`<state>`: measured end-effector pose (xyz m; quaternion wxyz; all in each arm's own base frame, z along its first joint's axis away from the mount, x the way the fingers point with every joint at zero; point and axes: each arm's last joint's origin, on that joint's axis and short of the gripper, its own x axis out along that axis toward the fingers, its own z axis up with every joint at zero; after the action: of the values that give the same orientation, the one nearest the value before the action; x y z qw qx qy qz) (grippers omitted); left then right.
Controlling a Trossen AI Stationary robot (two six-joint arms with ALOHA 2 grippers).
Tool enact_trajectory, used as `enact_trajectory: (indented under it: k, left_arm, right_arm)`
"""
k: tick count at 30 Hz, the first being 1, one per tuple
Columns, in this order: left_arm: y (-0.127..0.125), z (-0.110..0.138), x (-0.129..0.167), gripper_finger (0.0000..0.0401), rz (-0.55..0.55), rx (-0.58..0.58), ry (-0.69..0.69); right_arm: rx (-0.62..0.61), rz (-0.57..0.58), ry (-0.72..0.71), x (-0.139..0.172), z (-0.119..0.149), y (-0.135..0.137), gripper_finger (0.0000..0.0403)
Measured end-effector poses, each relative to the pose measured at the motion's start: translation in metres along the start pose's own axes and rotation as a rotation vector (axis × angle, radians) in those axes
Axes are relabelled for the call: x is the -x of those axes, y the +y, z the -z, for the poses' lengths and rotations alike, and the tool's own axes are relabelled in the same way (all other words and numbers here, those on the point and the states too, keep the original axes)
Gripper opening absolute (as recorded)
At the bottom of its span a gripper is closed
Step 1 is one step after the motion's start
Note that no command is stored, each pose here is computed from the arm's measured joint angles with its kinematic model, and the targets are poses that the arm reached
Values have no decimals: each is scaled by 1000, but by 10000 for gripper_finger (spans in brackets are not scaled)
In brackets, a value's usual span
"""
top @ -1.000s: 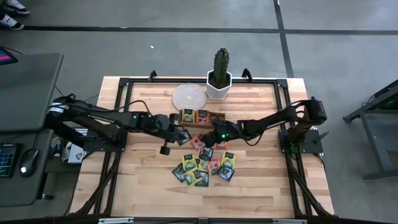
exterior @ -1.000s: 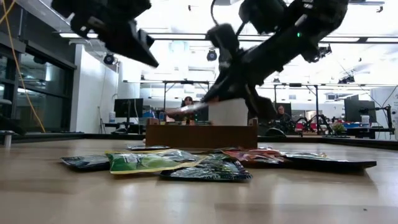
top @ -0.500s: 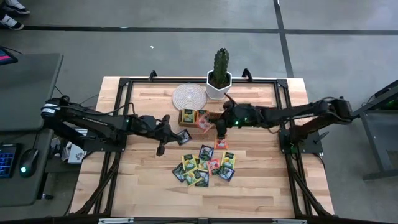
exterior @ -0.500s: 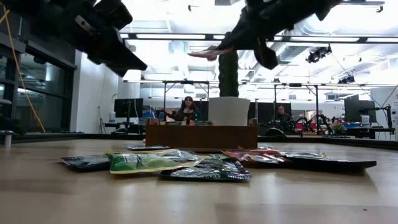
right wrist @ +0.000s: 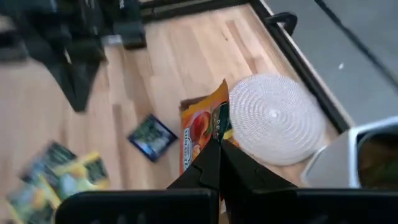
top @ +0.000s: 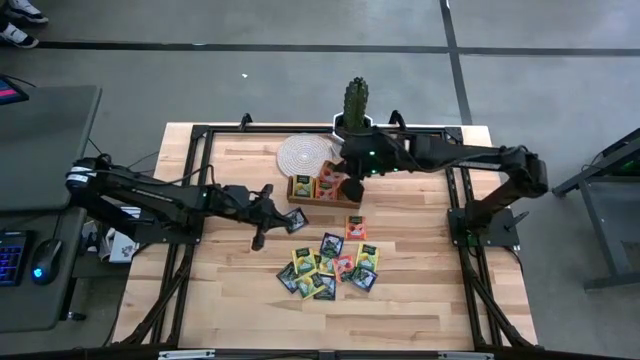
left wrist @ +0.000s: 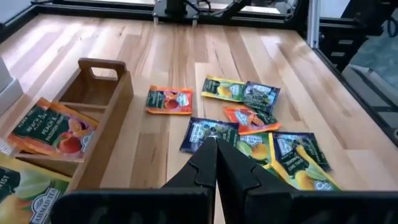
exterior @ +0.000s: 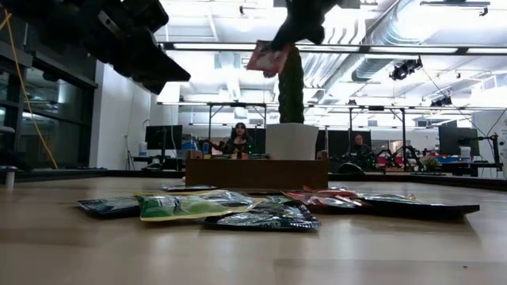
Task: Pick & Place Tea
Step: Put the orange tea bag into the middle section of the wooden organizer
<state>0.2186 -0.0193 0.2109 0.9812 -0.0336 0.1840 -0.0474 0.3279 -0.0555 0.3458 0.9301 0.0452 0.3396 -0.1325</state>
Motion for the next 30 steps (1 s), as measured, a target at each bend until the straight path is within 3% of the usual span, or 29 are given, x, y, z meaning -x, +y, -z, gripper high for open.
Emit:
enact_trajectory:
  k: [7, 15, 30]
  left_arm:
    - [8, -6, 9, 1, -26, 7, -38]
    - [27, -13, 33, 1, -81, -14, -60]
    - [44, -13, 46, 1, -74, -18, -60]
  right_arm:
    - [171, 101, 101, -41, 2, 13, 0]
    - [219, 170, 206, -84, 22, 23, 0]
    - [253, 233, 205, -107, 29, 23, 0]
